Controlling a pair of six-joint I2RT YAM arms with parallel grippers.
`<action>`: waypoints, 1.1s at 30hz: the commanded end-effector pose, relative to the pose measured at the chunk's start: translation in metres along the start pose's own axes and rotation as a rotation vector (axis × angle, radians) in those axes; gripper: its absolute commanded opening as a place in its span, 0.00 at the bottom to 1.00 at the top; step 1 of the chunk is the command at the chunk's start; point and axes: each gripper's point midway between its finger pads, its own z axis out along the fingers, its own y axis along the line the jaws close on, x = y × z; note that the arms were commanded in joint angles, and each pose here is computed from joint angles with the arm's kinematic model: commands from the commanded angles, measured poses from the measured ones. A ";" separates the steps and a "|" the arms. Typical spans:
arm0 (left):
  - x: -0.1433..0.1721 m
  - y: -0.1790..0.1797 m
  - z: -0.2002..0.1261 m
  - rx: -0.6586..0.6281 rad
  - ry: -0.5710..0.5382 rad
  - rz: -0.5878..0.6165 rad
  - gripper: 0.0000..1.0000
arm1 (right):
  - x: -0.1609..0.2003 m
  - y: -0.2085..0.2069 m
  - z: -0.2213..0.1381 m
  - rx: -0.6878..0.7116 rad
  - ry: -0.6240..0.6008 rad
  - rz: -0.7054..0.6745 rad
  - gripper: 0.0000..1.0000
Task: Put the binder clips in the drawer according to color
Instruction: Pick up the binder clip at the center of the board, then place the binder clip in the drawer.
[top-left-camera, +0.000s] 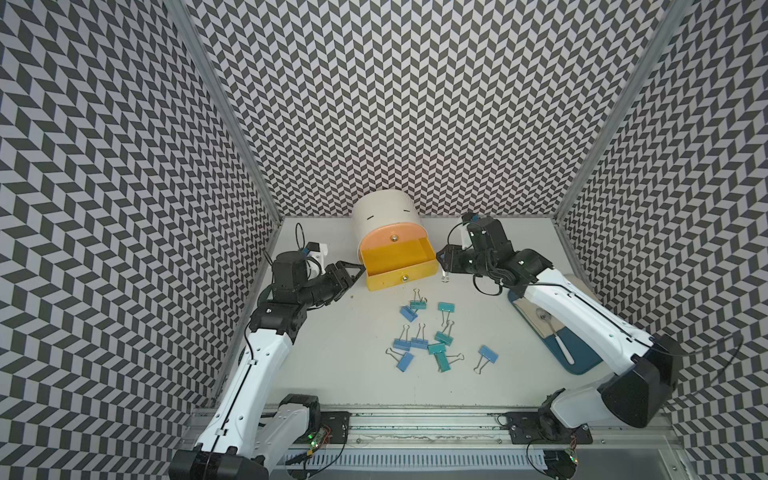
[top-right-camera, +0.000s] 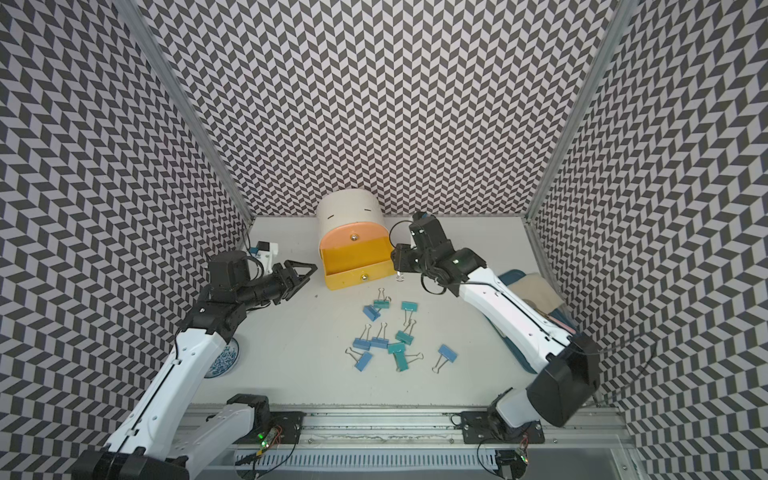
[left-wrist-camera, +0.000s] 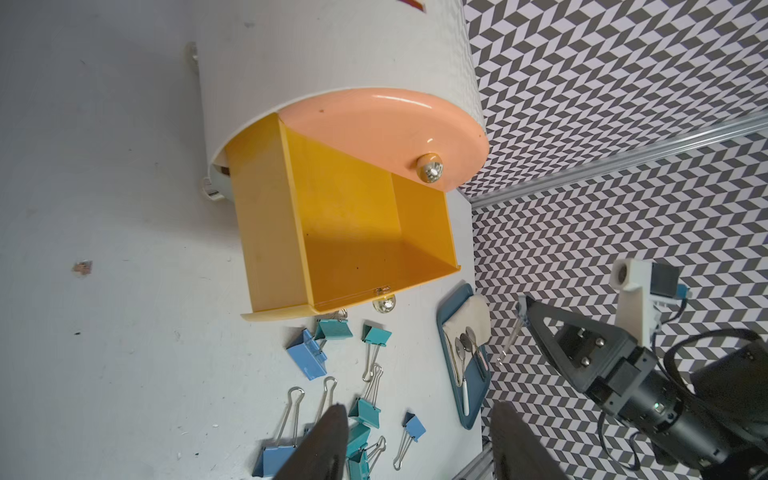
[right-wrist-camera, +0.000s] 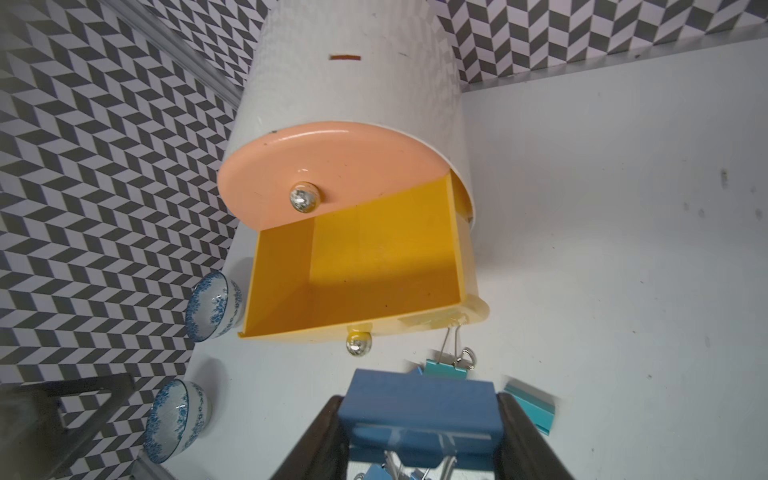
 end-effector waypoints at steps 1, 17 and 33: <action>-0.005 -0.028 0.001 0.079 0.004 0.048 0.59 | -0.031 0.031 0.011 -0.113 -0.052 -0.027 0.46; 0.012 -0.020 0.002 0.082 0.019 0.019 0.59 | -0.062 0.040 0.078 -0.114 -0.066 -0.043 0.52; 0.010 -0.020 0.005 0.072 0.037 0.035 0.59 | -0.073 0.040 0.083 -0.102 -0.086 -0.063 0.69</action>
